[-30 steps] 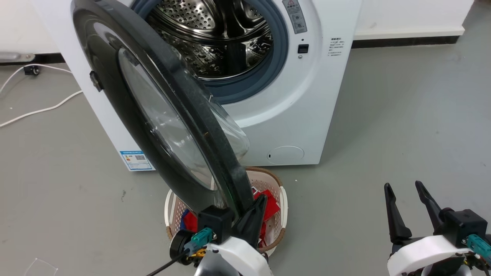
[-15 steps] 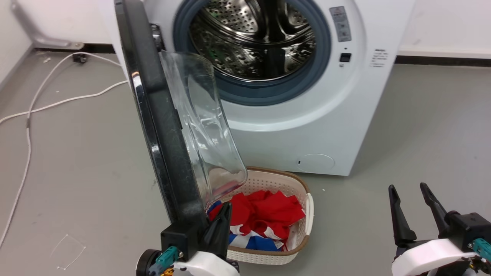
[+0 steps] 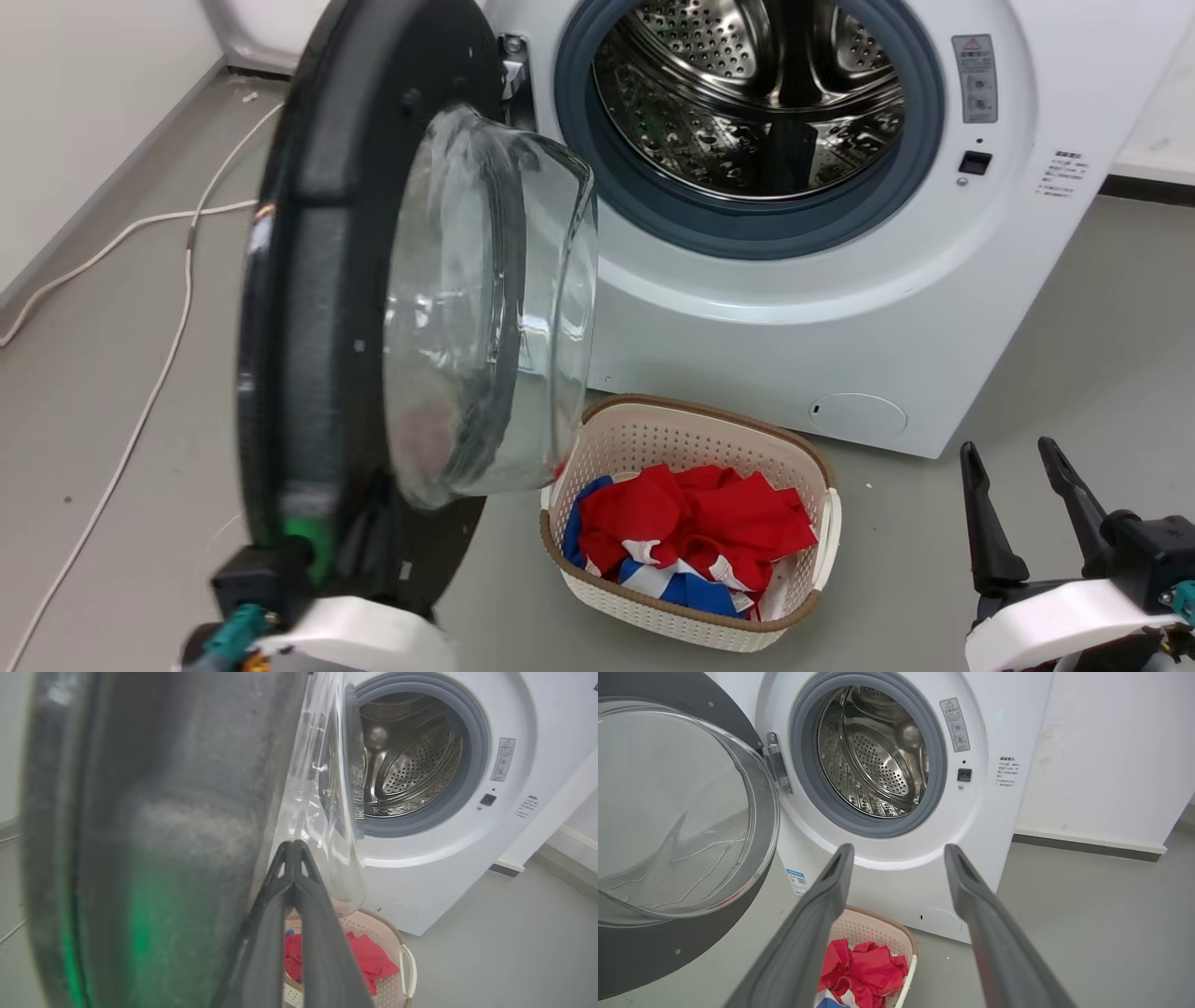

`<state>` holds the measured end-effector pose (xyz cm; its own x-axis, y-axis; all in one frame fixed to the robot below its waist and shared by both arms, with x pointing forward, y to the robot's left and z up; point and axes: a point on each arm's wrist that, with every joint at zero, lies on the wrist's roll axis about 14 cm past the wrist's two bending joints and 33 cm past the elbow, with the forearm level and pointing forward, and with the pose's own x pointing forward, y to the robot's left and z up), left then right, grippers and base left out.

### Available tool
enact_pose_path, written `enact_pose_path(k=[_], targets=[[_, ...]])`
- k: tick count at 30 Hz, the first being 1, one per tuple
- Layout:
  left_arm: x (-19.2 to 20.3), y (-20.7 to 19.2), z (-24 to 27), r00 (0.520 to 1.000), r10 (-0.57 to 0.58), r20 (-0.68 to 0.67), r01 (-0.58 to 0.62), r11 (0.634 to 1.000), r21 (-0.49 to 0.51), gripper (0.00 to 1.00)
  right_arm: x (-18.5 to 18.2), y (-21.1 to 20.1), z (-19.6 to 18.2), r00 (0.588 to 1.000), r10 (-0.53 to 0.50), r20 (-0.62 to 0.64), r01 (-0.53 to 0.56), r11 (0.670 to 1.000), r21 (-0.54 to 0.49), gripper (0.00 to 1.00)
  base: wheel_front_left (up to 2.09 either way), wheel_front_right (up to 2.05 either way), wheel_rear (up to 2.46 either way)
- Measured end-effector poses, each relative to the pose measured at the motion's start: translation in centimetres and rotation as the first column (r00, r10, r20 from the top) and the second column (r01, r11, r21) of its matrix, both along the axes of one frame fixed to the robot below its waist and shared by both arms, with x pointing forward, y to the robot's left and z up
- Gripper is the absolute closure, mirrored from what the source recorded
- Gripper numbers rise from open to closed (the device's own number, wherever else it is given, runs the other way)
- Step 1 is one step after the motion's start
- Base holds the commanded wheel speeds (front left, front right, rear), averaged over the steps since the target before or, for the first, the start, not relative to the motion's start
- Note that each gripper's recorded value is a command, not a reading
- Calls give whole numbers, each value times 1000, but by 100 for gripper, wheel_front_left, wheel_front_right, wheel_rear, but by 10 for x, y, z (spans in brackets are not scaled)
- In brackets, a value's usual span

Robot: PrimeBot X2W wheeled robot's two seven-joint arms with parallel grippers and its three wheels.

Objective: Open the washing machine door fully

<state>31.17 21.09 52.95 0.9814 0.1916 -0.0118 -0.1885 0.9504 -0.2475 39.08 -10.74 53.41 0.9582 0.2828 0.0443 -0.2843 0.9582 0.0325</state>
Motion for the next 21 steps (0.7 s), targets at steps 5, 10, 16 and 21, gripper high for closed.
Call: enact_pose_path(k=[5, 10, 16, 21], targets=[[-5, 53, -2, 994, 111, -9, -110, 991, 74, 100, 5, 5, -1, 1000, 14, -7, -14, 1000, 1, 0, 0, 0, 0], [-3, 93, 1, 984, 179, -7, -177, 978, 112, 100, 13, 5, -3, 1000, 12, -12, -12, 1000, -1, 0, 0, 0, 0], [2, 138, 7, 970, 241, 27, -242, 962, 123, 100, 21, -6, -12, 999, -24, -37, 23, 1000, -5, 0, 0, 0, 0], [11, 170, 13, 956, 288, 58, -293, 949, 121, 100, 28, -12, -17, 998, -40, -51, 40, 999, -4, 0, 0, 0, 0]])
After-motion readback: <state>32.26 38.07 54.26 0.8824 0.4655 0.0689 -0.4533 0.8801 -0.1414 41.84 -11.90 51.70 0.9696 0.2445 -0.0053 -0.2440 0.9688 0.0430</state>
